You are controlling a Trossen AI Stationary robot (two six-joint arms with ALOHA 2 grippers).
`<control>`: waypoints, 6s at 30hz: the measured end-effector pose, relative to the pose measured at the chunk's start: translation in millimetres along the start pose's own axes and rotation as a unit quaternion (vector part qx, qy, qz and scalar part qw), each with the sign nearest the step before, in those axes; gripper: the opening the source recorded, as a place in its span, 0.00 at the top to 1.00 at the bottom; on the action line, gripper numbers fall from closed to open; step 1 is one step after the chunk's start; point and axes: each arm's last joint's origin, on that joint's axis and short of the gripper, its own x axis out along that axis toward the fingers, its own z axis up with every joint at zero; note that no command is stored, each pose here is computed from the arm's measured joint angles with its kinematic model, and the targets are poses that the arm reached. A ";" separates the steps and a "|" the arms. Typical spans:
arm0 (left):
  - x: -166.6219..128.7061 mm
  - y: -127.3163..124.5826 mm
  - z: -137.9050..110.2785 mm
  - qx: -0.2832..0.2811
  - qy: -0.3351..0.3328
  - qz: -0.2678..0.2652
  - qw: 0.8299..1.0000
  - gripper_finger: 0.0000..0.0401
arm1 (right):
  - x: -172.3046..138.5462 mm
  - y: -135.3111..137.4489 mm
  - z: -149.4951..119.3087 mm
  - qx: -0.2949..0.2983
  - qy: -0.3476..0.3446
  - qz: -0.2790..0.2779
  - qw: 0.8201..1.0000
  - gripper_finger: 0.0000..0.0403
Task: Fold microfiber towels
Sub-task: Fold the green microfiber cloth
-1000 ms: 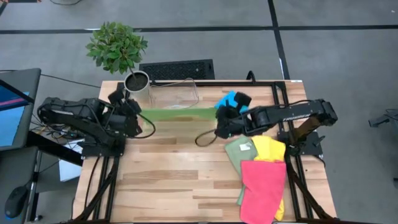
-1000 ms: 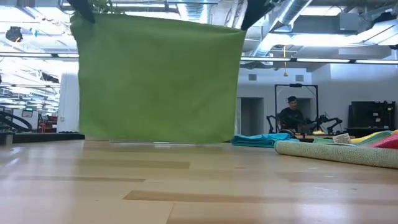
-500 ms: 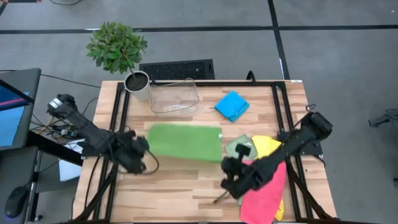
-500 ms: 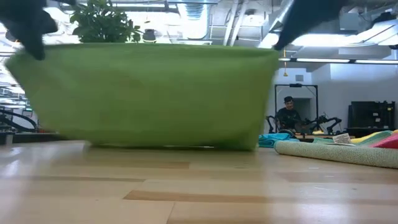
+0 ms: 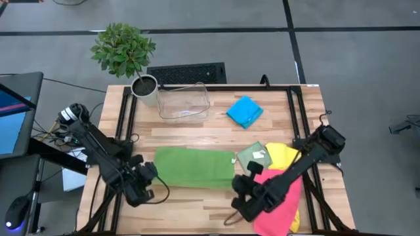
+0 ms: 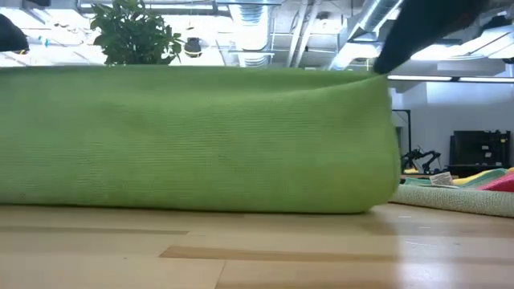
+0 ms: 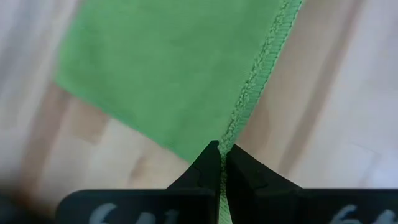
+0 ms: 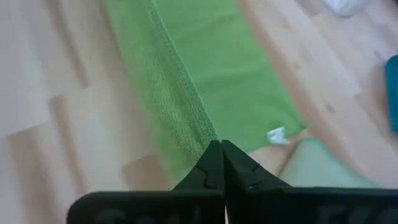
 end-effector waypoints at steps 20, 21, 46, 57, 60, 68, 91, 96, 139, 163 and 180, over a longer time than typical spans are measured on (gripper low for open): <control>-2.2 36.6 28.4 -0.002 -0.050 0.107 0.993 1.00 | 72.5 -66.5 33.7 -0.015 0.103 -0.070 0.992 0.97; -1.5 37.0 30.5 -0.003 -0.052 0.106 0.993 1.00 | 74.8 -66.1 31.0 -0.014 0.107 -0.065 0.992 0.97; -3.5 27.2 32.2 -0.003 -0.053 0.058 0.997 1.00 | 26.6 -25.4 18.7 -0.006 0.082 0.011 0.997 0.96; 14.7 36.3 26.9 -0.005 -0.047 0.086 0.995 1.00 | 62.2 -47.8 16.3 0.014 0.099 -0.020 0.995 0.96; 18.0 37.4 25.1 -0.007 -0.045 0.088 0.995 1.00 | 70.5 -51.3 14.3 0.019 0.104 -0.015 0.994 0.96; 20.9 38.1 29.2 0.002 -0.060 0.089 0.994 1.00 | 63.0 -46.5 11.3 0.014 0.107 -0.001 0.994 0.96; 22.5 39.7 36.0 0.000 -0.086 0.097 0.992 1.00 | 68.8 -56.7 1.7 0.032 0.111 -0.014 0.993 0.94; 22.6 39.4 36.2 -0.001 -0.087 0.095 0.992 1.00 | 76.6 -63.1 1.2 0.040 0.111 -0.025 0.993 0.94; 41.6 31.4 29.4 0.004 -0.151 0.056 0.987 0.65 | 94.2 -71.0 26.3 0.078 0.063 0.015 0.995 0.72; 82.0 46.8 -20.1 -0.016 -0.131 0.044 0.990 1.00 | 111.8 -59.1 20.4 0.104 -0.079 0.090 0.987 0.73; 93.3 57.1 -7.4 -0.007 -0.105 0.086 0.991 1.00 | 128.6 -56.4 9.2 0.116 -0.083 0.107 0.984 0.73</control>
